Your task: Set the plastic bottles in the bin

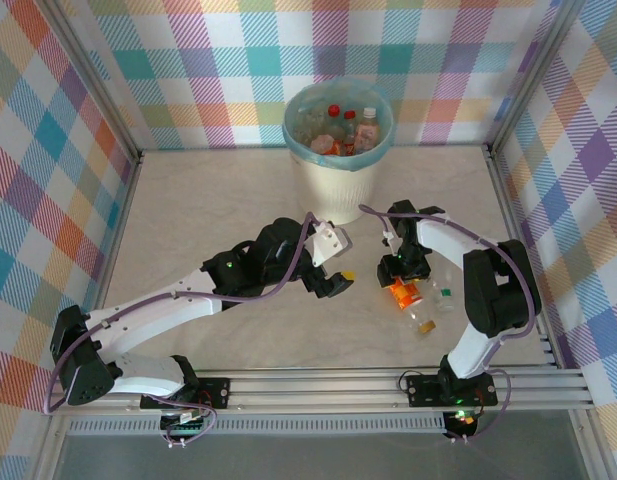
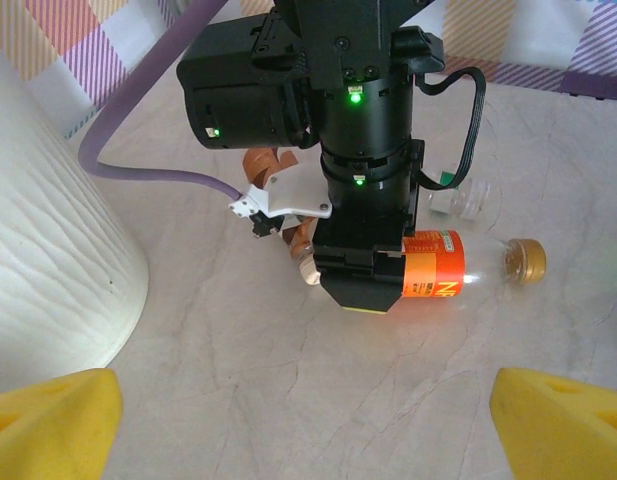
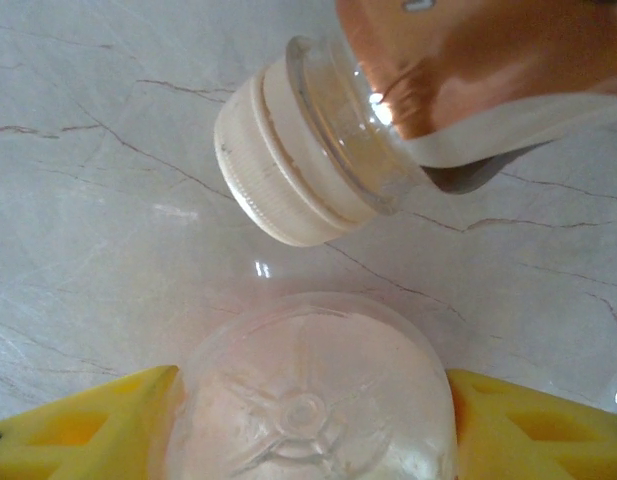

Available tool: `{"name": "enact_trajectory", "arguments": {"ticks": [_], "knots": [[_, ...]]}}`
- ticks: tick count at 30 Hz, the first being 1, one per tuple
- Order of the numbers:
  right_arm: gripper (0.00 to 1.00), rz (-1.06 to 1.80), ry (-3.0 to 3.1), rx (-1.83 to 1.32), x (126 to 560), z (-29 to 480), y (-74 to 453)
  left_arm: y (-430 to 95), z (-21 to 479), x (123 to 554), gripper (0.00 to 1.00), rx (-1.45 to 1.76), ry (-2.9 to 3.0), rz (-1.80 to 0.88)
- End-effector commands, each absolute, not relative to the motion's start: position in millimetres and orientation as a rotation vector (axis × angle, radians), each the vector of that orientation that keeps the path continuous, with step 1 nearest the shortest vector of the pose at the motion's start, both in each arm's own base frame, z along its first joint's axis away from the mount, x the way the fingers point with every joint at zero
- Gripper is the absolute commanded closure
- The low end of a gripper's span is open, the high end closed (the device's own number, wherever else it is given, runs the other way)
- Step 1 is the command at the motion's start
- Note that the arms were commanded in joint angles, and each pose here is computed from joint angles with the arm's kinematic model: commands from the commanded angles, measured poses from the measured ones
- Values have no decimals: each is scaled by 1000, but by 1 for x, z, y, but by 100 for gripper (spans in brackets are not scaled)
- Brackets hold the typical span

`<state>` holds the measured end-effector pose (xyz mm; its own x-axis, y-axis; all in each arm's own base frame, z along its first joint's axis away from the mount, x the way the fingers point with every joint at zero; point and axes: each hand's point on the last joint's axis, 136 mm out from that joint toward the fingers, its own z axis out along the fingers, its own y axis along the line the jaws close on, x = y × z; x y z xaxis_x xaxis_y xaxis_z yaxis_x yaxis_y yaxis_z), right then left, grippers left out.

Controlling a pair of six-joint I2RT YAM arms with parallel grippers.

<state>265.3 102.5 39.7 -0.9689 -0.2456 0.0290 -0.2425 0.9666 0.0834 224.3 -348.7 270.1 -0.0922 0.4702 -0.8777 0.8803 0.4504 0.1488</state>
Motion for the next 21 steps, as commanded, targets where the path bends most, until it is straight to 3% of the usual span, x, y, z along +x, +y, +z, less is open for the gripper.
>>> {"name": "enact_trajectory", "arguments": {"ticks": [1,11,21], "knots": [[38,-194,-3106,388,268,58,109,-344,280,220,5,1150,1700,-528],[45,-383,-3197,392,268,102,124,-337,296,217,5,1094,1673,-558],[50,-1010,-3454,518,274,261,165,-318,355,215,1,890,1595,-704]]}}
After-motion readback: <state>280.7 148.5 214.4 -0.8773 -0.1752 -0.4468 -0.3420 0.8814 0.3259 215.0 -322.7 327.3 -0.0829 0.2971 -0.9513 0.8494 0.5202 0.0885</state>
